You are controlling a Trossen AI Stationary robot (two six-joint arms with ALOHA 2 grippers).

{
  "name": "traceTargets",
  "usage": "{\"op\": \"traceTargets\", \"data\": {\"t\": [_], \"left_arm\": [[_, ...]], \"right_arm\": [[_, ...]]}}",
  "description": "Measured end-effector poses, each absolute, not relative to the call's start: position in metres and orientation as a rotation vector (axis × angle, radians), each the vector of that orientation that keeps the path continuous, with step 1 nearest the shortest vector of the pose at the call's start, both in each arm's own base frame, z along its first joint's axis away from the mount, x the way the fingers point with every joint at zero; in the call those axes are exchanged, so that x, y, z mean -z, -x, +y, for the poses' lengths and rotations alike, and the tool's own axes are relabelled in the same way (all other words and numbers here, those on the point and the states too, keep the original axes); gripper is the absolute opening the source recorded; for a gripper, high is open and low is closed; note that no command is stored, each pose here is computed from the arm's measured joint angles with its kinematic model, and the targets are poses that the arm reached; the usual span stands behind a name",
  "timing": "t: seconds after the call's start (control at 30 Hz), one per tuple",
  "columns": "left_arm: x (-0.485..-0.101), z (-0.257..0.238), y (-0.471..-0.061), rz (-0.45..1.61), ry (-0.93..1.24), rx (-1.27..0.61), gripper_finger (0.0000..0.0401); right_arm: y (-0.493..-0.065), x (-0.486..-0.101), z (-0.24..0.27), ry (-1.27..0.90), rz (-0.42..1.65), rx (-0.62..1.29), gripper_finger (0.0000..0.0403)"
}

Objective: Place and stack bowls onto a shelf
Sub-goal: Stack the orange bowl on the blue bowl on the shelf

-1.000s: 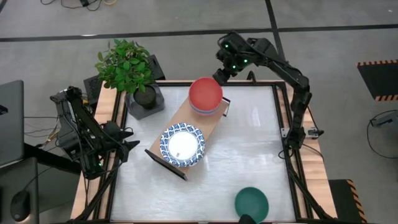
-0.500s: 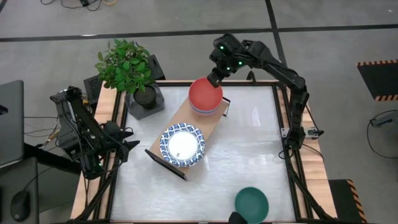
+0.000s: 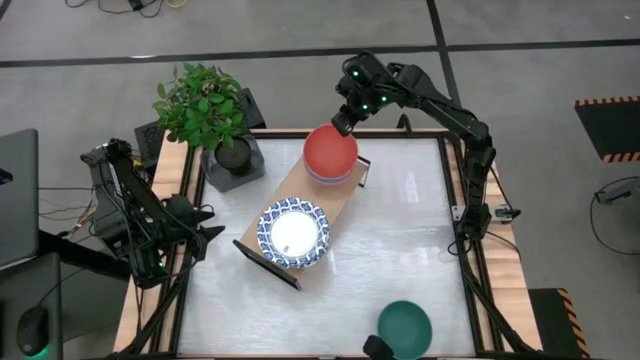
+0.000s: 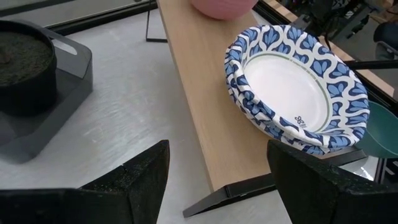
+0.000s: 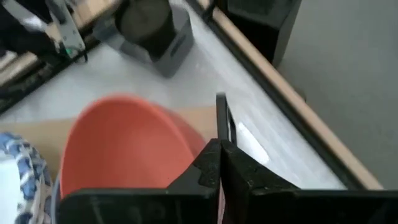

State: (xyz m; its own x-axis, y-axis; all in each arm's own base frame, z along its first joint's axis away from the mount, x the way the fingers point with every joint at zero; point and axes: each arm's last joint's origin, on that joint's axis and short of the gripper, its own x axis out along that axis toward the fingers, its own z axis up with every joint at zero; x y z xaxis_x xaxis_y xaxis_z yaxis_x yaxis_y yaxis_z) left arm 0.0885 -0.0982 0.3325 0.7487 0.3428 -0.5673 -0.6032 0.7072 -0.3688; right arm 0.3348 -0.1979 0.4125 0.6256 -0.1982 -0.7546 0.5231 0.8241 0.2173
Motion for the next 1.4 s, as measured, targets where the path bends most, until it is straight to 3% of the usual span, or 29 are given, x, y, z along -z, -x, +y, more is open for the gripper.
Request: {"op": "traceTargets", "data": {"t": [0.13, 0.27, 0.43, 0.63, 1.0, 1.4], "left_arm": [[-0.332, -0.098, -0.089, 0.488, 0.572, -0.549, 0.0254], [-0.333, -0.098, -0.089, 0.469, 0.568, -0.549, 0.0254], [-0.333, -0.098, -0.089, 0.465, 0.568, -0.549, 0.0254], [-0.333, -0.098, -0.089, 0.463, 0.571, -0.549, 0.0254], [-0.333, -0.098, -0.089, 0.462, 0.576, -0.548, 0.0254], [-0.333, -0.099, -0.089, 0.456, 0.579, -0.547, 0.0254]], "right_arm": [[-0.346, -0.420, -0.189, -0.394, 0.710, 0.396, 0.0042], [-0.354, -0.424, -0.180, -0.367, 0.669, 0.362, 0.0025], [-0.357, -0.415, -0.180, -0.354, 0.706, 0.357, 0.0018], [-0.357, -0.401, -0.184, -0.386, 0.760, 0.391, 0.0043], [-0.355, -0.399, -0.183, -0.384, 0.781, 0.390, 0.0024], [-0.319, -0.426, -0.116, -0.268, 0.990, 0.323, 0.0020]]}}
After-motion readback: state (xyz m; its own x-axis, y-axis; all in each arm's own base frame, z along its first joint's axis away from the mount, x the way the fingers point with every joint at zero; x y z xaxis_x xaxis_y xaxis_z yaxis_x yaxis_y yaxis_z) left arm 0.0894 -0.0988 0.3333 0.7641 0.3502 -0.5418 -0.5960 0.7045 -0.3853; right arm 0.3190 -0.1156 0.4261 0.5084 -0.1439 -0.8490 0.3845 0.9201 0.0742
